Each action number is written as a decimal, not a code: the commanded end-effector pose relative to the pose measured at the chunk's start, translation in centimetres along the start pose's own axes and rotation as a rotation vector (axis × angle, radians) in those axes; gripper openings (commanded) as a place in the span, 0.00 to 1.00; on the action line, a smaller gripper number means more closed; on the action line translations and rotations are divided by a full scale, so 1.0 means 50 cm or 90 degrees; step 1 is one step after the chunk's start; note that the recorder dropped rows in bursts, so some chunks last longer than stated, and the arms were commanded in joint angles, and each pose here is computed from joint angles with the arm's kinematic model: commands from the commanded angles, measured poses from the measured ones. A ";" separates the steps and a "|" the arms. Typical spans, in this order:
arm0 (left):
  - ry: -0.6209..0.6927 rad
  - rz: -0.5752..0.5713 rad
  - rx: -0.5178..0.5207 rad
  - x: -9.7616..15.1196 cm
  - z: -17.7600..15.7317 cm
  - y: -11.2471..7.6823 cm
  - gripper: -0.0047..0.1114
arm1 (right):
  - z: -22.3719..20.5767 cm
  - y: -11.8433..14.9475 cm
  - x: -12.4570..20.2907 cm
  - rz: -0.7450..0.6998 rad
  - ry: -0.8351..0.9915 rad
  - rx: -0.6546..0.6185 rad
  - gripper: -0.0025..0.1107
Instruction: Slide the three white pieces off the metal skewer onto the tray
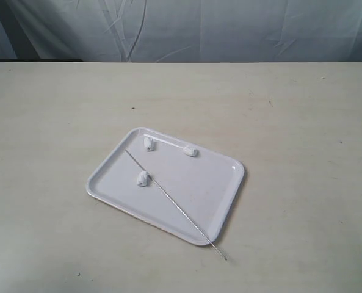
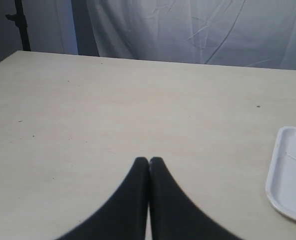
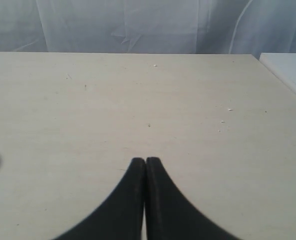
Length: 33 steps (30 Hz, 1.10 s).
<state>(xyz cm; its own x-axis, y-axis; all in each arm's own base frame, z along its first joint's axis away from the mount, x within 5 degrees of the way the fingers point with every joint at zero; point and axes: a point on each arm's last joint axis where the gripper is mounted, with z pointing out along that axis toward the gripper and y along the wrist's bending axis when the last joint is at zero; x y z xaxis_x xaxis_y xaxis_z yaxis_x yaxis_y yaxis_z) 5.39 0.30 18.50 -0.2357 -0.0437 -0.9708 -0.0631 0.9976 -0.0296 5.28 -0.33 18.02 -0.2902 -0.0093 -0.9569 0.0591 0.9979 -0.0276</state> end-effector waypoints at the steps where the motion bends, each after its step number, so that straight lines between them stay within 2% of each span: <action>1: -0.009 0.121 0.003 0.000 0.000 -0.001 0.04 | 0.000 -0.001 -0.001 -0.005 -0.012 0.005 0.02; 3: -0.009 0.131 0.006 0.000 0.000 -0.001 0.04 | 0.000 -0.001 -0.001 -0.005 -0.012 0.005 0.02; 7: -0.009 0.069 0.007 0.000 0.000 -0.001 0.04 | 0.000 -0.001 -0.001 -0.005 -0.012 0.005 0.02; 33: -0.009 0.072 0.006 0.000 0.000 -0.001 0.04 | 0.000 -0.001 -0.001 -0.004 -0.013 0.005 0.02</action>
<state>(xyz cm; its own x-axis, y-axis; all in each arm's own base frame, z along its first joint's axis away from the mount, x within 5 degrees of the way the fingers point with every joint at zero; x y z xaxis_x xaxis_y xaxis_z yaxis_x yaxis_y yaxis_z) 5.39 0.30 18.50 -0.2417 0.0813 -0.9669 -0.0332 0.9952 0.0920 5.29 -0.33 18.06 -0.2862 -0.0069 -0.9581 0.0600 0.9979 -0.0252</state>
